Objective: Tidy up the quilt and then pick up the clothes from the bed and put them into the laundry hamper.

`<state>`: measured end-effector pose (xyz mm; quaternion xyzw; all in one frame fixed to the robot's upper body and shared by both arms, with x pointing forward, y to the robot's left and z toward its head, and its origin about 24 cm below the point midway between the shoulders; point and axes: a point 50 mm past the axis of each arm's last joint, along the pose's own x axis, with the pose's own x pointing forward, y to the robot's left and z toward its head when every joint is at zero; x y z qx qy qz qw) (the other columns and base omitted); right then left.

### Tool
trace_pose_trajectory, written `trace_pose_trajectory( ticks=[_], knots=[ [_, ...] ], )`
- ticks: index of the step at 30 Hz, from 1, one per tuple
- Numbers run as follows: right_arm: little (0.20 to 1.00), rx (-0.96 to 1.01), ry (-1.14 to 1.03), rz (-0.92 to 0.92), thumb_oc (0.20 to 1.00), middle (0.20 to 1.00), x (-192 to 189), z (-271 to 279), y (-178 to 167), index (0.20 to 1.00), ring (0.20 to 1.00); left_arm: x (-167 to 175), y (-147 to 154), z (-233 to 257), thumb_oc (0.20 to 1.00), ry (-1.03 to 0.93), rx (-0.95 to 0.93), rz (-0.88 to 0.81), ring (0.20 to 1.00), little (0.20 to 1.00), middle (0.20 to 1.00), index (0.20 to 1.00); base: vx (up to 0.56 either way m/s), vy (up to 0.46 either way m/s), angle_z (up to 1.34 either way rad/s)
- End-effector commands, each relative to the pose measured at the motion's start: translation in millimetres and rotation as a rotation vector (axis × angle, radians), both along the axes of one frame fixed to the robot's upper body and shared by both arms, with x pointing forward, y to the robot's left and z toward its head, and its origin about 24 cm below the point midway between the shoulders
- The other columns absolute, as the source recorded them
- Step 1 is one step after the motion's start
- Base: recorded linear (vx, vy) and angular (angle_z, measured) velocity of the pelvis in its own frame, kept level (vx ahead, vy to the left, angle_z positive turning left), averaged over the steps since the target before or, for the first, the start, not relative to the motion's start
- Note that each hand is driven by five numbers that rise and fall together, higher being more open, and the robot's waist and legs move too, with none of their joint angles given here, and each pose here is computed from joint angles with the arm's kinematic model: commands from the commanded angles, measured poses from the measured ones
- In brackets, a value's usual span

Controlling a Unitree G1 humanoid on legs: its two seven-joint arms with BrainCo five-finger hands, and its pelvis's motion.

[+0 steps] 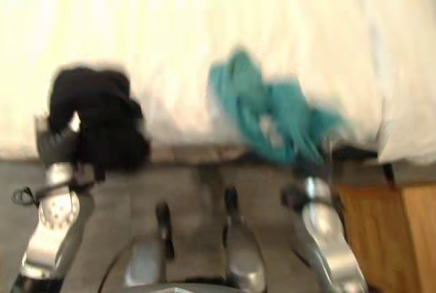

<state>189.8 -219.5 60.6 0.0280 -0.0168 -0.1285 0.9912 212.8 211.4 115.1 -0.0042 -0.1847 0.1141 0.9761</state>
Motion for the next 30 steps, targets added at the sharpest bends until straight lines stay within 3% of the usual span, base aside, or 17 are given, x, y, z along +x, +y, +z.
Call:
trace_pose_trajectory(
  ticks=[1,7,13,19,26,30],
  knots=[
    [0.200,0.205,-0.140,0.214,0.200,0.200,12,9,24,0.200,0.200,5,-1,9,0.200,-0.109,-0.057,-0.071,0.200,0.200,0.200,0.200,0.09,0.242,-0.11],
    [0.200,0.185,-0.025,0.376,0.200,0.200,-16,-21,52,0.200,0.200,-16,-22,-41,0.200,0.086,-0.143,-0.140,0.200,0.200,0.200,0.200,0.05,0.078,-0.03],
    [0.200,0.069,-0.016,0.474,0.200,0.200,-12,-22,63,0.200,0.200,-19,-23,-45,0.200,0.104,-0.199,-0.049,0.200,0.200,0.200,0.200,0.08,0.016,0.01],
    [0.200,0.009,0.107,0.678,0.200,0.200,-14,-37,70,0.200,0.200,-33,-14,-61,0.200,0.170,-0.258,0.155,0.200,0.200,0.200,0.200,0.14,0.103,0.28],
    [0.200,0.010,0.096,0.624,0.200,0.200,-22,-36,58,0.200,0.200,-38,-15,-69,0.200,0.157,-0.211,0.098,0.200,0.200,0.200,0.200,-0.16,0.134,1.87],
    [0.200,-0.003,0.068,0.589,0.200,0.200,-9,-39,60,0.200,0.200,-35,-6,-72,0.200,0.144,-0.223,0.043,0.200,0.200,0.200,0.200,-0.26,0.404,0.77]
  ],
)
